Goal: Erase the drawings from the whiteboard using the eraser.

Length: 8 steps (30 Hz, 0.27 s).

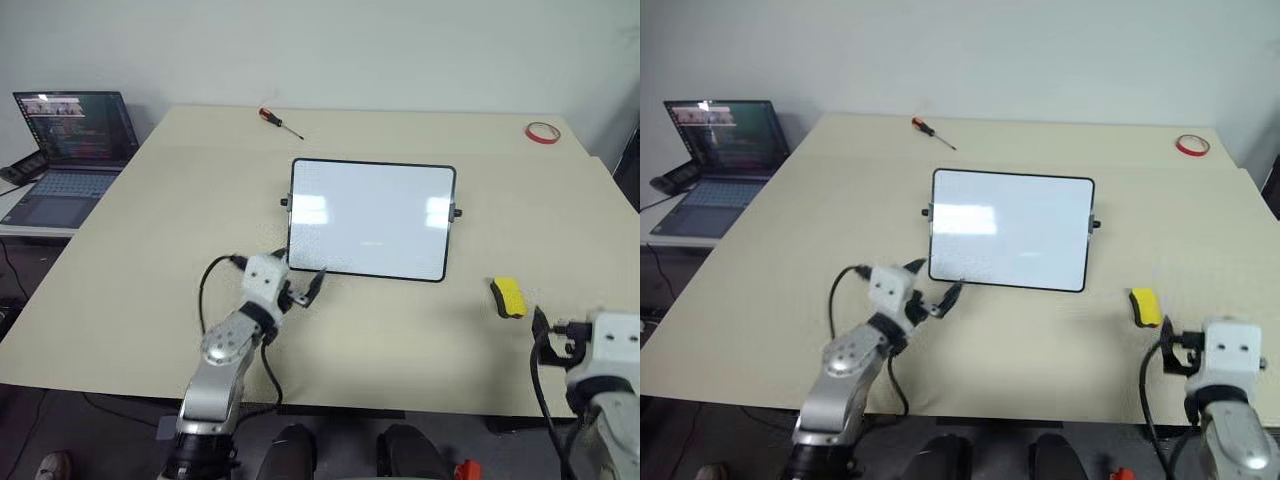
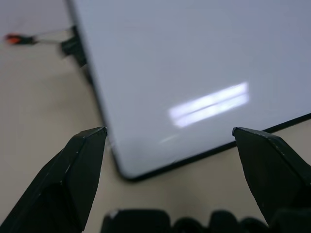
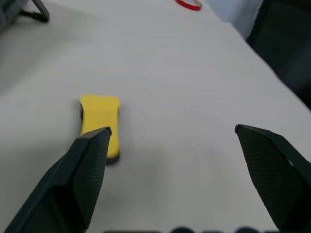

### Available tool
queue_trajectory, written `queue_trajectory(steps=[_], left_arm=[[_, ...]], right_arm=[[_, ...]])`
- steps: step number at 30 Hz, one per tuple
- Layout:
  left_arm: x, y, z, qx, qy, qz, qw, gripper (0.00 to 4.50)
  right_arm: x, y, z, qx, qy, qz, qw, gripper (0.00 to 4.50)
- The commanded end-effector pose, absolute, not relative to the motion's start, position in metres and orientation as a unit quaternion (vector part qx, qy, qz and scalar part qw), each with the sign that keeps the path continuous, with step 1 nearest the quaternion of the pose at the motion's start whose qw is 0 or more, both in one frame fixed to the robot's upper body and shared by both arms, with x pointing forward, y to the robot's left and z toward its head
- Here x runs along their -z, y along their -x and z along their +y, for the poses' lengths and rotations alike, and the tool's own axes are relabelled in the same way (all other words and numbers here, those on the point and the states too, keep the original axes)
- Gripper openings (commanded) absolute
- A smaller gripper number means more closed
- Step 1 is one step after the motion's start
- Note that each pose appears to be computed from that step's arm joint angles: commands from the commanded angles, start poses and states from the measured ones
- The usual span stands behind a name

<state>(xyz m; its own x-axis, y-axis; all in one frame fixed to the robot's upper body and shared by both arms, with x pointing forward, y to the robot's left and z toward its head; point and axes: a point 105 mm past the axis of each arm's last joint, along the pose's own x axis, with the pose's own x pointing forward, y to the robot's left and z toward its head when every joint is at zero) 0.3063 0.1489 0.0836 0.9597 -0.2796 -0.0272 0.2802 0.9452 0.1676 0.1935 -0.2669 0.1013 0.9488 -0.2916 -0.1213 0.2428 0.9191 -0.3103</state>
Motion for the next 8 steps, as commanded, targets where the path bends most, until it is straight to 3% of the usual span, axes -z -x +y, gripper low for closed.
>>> queue_trajectory(steps=[1,8], left_arm=[[-0.0999,-0.2987,0.1611,0.081,-0.102,-0.038,0.991,4.5],[-0.0953,-0.2932,0.1582,0.068,-0.094,-0.032,0.993,4.5]], right_arm=[[-0.1057,-0.1867,-0.2608,0.131,0.163,0.046,0.977,4.47],[-0.1023,-0.1792,-0.2577,0.135,0.151,0.048,0.978,4.47]])
